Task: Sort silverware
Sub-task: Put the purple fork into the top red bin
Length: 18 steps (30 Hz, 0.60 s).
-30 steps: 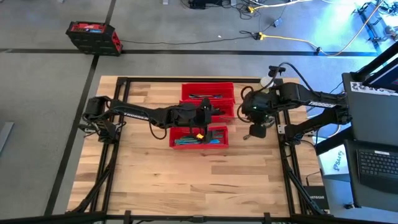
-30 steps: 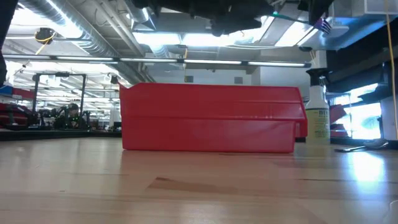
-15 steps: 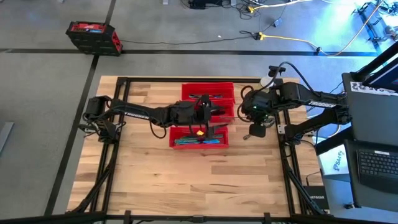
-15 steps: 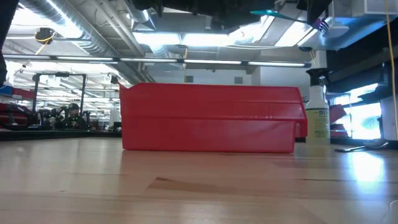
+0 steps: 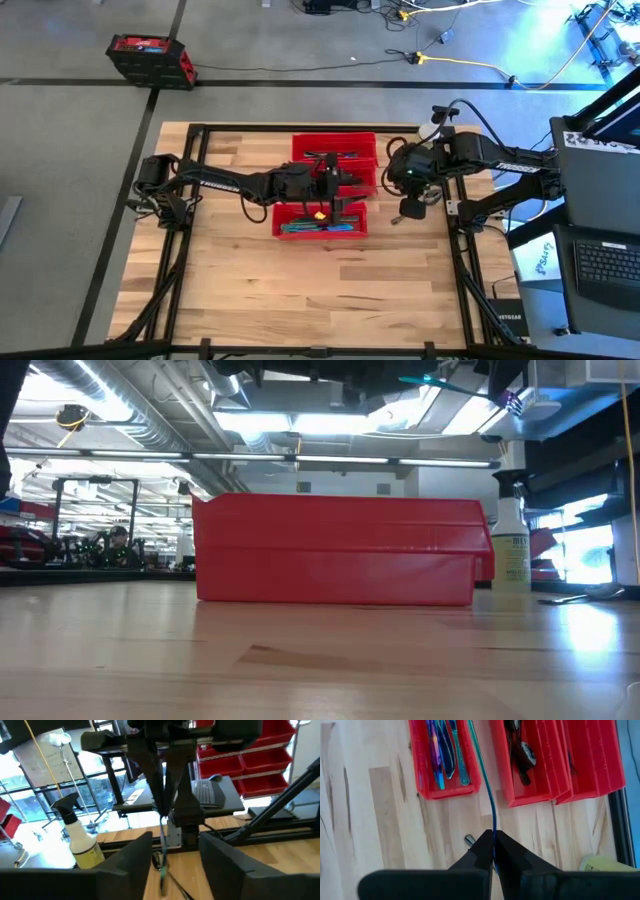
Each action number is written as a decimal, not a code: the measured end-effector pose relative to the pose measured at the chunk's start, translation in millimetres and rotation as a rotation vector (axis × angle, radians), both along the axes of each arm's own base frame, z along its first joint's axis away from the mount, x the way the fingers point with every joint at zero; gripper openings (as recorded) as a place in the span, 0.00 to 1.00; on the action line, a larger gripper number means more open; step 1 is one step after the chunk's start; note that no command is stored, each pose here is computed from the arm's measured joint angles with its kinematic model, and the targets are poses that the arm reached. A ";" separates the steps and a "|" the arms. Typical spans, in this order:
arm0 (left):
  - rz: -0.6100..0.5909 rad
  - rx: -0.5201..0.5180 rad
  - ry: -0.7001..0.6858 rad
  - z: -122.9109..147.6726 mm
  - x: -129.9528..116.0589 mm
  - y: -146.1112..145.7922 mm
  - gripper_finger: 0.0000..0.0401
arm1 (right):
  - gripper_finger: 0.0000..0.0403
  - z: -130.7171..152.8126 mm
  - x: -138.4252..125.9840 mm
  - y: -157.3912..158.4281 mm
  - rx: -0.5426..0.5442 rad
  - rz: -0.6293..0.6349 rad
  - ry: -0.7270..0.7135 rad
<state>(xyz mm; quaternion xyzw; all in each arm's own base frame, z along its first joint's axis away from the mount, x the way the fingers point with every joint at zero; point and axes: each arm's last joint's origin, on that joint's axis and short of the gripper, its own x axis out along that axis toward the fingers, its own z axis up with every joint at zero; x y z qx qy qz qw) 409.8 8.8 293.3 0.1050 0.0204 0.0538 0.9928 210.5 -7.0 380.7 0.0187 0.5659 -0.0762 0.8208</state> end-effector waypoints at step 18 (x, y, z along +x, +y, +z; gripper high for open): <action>-0.079 0.006 -0.026 2.6 0.2 -2.0 0.07 | 0.00 0.6 2.0 0.0 -0.001 0.003 -0.020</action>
